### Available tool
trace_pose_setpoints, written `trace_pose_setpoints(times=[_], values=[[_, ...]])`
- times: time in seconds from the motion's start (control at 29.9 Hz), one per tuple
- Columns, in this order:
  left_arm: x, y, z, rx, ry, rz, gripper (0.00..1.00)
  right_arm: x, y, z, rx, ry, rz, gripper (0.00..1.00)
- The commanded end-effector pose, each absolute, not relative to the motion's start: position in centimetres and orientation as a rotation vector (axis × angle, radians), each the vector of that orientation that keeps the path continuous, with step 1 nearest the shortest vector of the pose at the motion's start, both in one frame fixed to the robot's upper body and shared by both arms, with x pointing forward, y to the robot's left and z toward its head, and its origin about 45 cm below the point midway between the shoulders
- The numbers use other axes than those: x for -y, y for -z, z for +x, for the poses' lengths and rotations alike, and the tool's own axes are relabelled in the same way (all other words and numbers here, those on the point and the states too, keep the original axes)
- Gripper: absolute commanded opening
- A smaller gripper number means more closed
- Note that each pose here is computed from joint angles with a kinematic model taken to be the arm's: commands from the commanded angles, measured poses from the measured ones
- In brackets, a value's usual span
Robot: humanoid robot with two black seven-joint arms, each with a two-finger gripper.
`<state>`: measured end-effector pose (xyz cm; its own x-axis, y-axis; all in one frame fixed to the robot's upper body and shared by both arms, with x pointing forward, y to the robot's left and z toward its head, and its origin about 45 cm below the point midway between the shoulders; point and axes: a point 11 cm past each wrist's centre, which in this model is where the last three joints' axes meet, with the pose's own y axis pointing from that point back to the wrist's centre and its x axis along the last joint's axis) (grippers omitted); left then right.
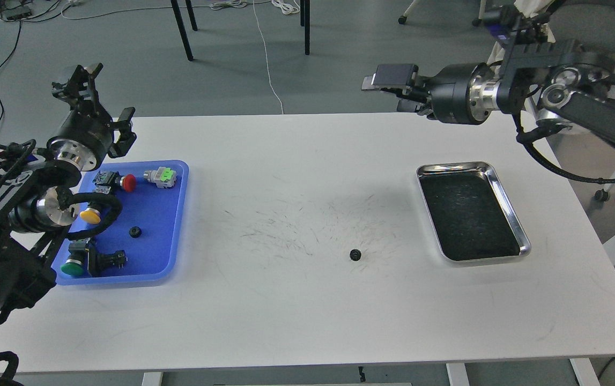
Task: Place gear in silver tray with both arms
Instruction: 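Reach the right gripper down to the black gear and grasp it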
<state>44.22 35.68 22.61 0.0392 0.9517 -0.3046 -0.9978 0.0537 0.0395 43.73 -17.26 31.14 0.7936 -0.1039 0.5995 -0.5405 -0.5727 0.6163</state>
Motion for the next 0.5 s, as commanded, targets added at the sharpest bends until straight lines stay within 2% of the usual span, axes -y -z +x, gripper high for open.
trace_pose_setpoints(times=[0.0,0.27,0.47], values=[[-36.0,-22.8,44.2,-0.264,-1.519,-0.212,0.98,15.1,-28.7,42.4,0.266,-0.705,2.005,0.99],[-35.7,-23.1,44.4,-0.254,-1.513,-0.212,0.98,11.2,-23.3,39.1,-0.045,-0.715,1.886,0.99],[-35.9,-23.3,44.4,-0.237,-1.516,-0.215,0.98,10.7,-21.3,38.3,-0.128,-0.694,1.833,0.99]])
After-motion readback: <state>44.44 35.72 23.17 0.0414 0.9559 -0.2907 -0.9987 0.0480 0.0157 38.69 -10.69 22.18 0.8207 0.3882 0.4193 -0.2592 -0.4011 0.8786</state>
